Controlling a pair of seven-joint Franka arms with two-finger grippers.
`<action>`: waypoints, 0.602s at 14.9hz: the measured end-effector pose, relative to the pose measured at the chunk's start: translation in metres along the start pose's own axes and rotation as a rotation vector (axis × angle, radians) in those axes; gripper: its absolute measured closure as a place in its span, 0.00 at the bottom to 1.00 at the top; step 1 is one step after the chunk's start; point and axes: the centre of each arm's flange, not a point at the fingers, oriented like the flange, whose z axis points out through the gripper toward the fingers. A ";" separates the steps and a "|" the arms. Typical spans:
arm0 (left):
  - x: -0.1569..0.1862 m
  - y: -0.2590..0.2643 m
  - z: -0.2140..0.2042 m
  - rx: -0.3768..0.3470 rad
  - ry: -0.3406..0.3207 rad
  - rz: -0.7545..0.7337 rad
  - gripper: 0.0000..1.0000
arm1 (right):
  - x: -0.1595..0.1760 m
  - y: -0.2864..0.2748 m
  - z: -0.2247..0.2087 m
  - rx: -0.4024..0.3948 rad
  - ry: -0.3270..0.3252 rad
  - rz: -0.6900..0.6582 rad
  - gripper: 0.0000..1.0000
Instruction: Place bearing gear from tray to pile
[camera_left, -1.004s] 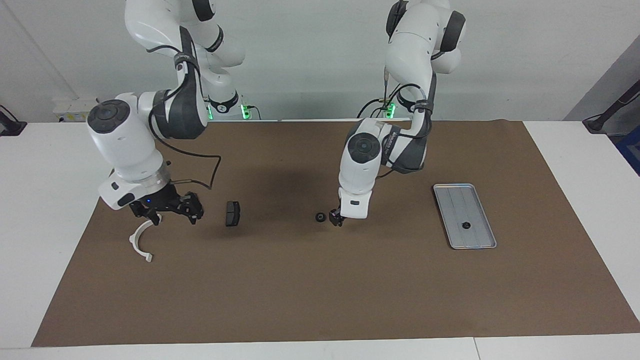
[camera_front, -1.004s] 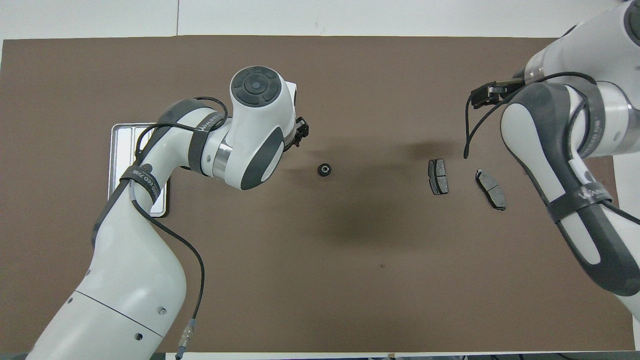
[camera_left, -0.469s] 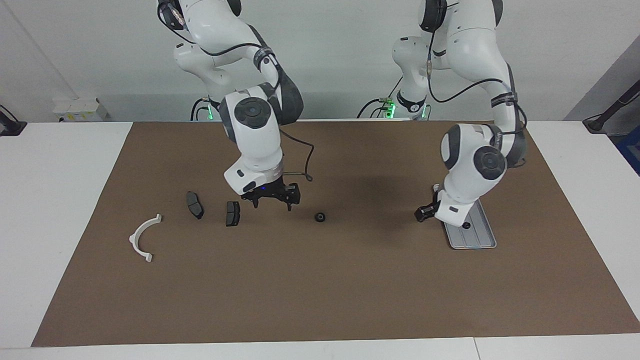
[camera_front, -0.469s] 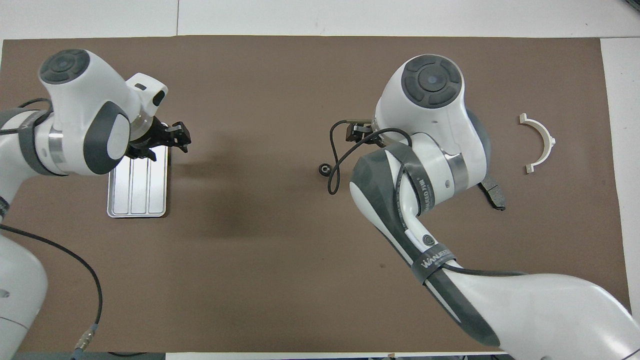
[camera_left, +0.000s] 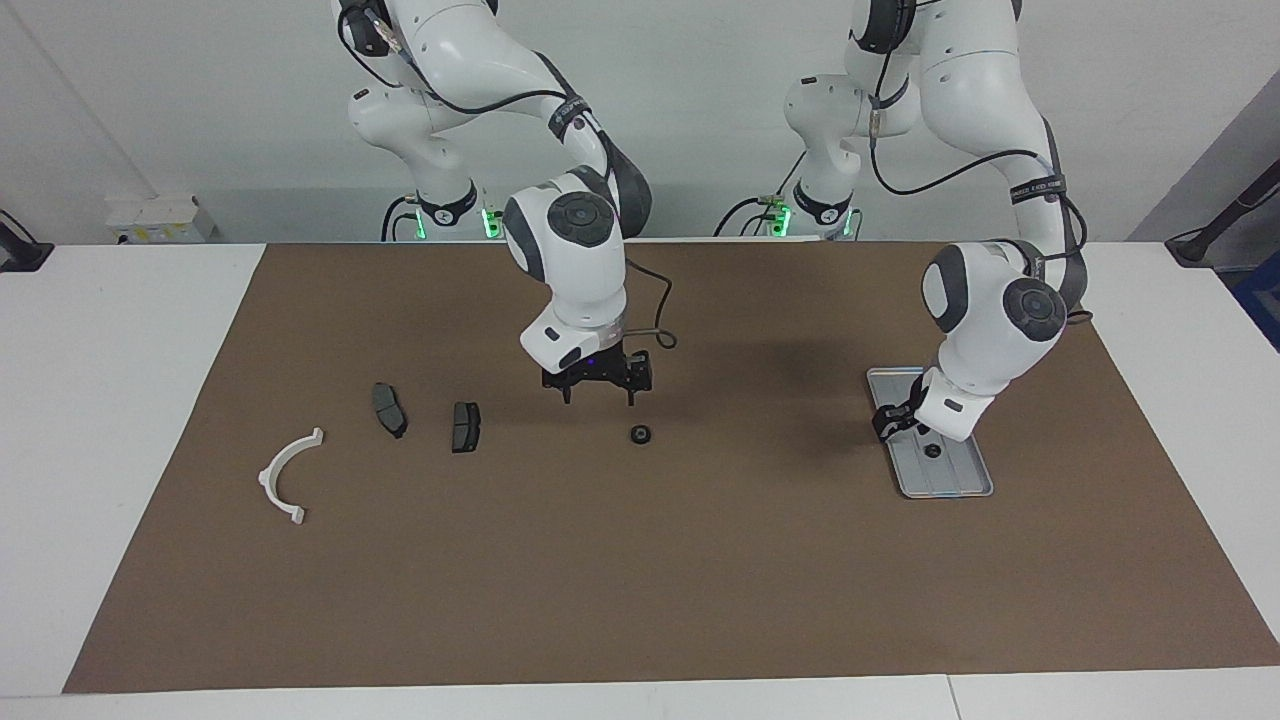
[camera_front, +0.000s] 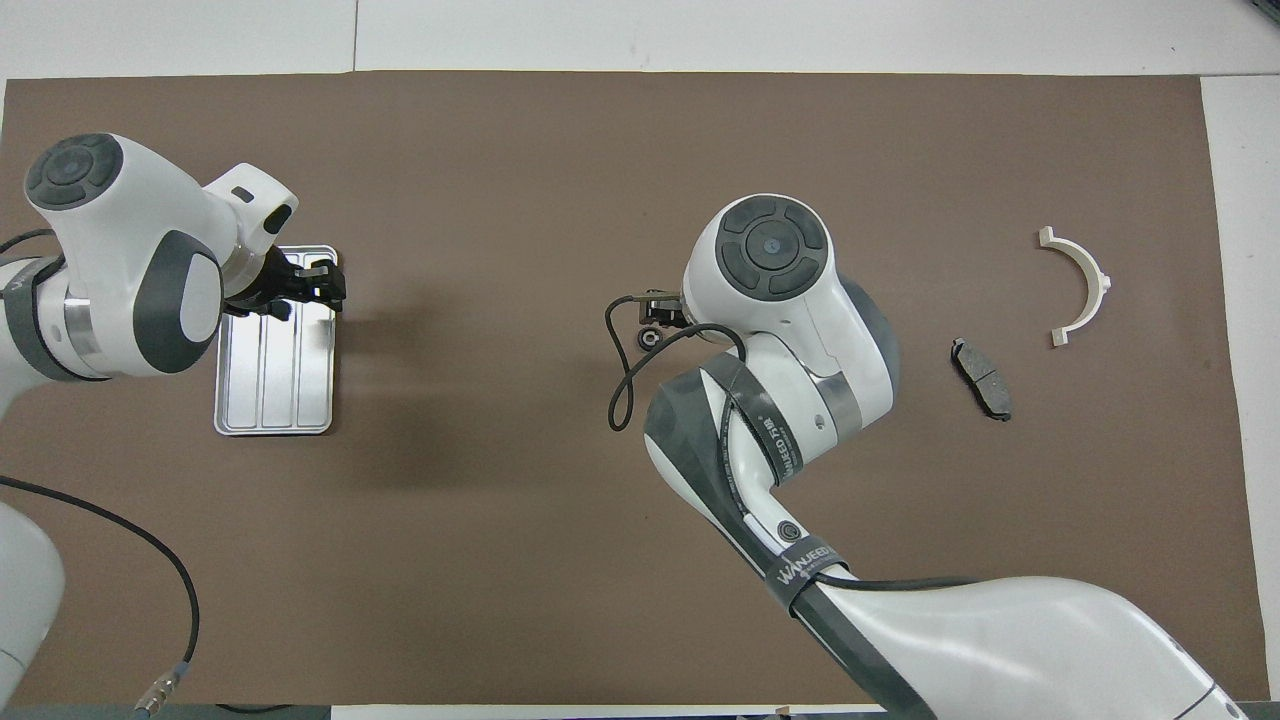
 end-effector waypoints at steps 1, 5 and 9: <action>0.001 -0.006 0.000 0.000 0.001 0.011 0.30 | -0.001 0.000 0.001 0.002 0.003 -0.017 0.00; 0.003 -0.024 -0.002 0.016 0.006 0.024 0.40 | -0.017 -0.020 0.013 0.002 -0.003 -0.081 0.00; 0.006 -0.035 -0.003 0.029 0.018 0.051 0.39 | -0.027 -0.036 0.041 0.000 -0.010 -0.109 0.00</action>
